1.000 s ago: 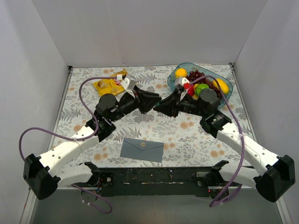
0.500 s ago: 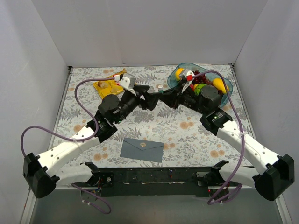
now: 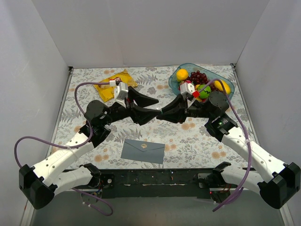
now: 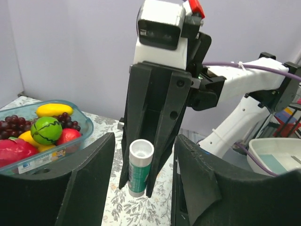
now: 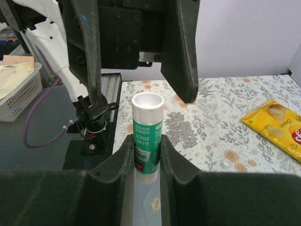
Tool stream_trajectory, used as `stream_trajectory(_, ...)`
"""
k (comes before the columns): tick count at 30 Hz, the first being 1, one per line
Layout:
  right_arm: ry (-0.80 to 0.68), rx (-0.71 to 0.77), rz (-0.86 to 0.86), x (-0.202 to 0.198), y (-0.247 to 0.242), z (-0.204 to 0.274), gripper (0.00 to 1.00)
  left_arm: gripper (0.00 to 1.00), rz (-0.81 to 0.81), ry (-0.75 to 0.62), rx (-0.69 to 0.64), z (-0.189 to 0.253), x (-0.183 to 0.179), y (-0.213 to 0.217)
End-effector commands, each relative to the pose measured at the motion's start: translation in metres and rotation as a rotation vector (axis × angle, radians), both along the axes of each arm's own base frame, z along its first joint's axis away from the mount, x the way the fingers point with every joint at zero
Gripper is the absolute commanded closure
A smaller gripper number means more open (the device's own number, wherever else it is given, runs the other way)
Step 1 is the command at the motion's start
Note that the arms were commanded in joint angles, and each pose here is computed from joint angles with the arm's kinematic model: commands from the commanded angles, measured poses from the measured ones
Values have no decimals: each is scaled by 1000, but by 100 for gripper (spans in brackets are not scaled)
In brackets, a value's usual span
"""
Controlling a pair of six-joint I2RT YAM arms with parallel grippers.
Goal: Place the letter into the envelope and seal it
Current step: Screw the solid glue.
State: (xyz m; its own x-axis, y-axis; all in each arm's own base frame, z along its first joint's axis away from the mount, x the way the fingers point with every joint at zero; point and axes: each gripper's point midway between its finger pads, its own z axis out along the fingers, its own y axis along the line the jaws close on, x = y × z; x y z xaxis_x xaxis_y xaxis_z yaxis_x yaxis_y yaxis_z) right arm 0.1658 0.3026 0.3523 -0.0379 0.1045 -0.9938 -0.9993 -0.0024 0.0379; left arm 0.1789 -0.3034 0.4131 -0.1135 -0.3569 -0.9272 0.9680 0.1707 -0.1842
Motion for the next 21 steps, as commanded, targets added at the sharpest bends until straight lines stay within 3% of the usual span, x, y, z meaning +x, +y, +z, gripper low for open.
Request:
stream_trajectory(1,-79,49,83,-18,-2,20,99,48,-110,-23,21,-5,-17,-4)
stream_trajectory(6,-76,49,93,-19,-2,21,99,51,-92,-3,27,-8,-11,-6)
stream_trajectory(12,-60,40,102,-18,0,17,99,62,-91,4,19,-8,-7,-10)
stream_trajectory(16,-57,37,103,-17,0,16,99,75,-101,12,25,-8,-5,-14)
stream_trajectory(19,-52,37,96,-16,1,15,99,91,-110,18,33,-11,-4,-16)
stream_trajectory(20,-51,38,87,-14,1,16,99,100,-102,25,34,-13,-2,-16)
stream_trajectory(21,-33,30,56,-9,1,13,99,100,-86,24,36,-13,1,-16)
